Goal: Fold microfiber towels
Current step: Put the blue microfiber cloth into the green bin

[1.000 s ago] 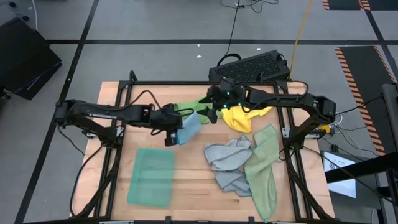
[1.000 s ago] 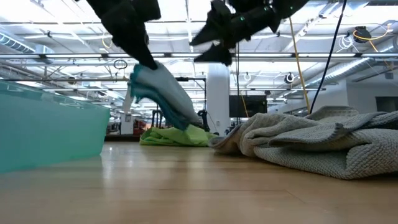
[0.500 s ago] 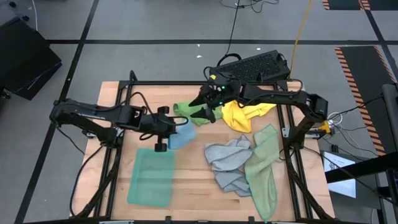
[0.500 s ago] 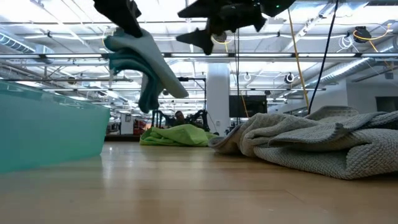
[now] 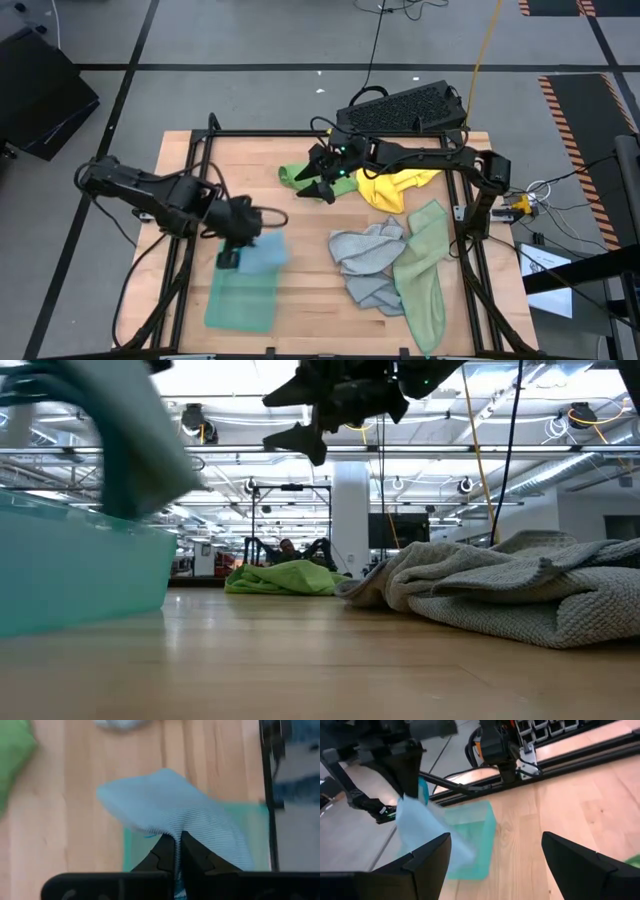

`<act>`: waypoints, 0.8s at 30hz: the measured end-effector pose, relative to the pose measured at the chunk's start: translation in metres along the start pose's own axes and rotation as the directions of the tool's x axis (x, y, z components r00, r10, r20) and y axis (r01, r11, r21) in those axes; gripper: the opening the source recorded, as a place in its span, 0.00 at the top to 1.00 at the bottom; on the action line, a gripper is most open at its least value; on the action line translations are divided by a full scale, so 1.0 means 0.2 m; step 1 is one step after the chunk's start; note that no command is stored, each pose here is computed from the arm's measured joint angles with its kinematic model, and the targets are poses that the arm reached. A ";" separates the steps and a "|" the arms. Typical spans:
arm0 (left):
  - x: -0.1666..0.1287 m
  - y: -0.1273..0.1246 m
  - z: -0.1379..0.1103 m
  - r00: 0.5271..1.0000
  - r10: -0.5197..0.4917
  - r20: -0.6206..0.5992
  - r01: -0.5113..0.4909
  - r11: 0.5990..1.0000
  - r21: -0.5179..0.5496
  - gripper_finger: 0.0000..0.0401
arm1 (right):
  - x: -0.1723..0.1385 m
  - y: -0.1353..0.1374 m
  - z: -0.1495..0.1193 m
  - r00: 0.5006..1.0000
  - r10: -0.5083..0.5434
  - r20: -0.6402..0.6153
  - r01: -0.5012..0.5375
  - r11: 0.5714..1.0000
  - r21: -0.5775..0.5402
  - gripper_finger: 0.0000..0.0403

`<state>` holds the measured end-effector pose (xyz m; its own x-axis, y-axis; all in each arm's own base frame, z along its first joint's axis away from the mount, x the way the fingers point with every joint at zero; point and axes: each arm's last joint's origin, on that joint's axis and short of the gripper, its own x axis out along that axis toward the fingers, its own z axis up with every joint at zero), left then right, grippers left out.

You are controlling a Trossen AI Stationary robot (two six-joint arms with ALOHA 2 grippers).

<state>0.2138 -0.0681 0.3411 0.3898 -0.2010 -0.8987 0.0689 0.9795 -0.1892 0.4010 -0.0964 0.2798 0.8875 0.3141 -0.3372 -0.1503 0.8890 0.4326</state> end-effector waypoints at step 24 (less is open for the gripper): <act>0.16 -0.10 -0.13 0.990 -0.064 -0.128 0.088 0.978 0.188 0.98 | 0.12 0.23 -0.10 0.988 0.092 -0.127 -0.076 0.990 0.119 0.25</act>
<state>0.2006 -0.0944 0.3066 0.2640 -0.2631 -0.9279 0.2745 0.9428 -0.1892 0.4058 -0.0409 0.2748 0.8073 0.4341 -0.3998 -0.1647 0.8163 0.5537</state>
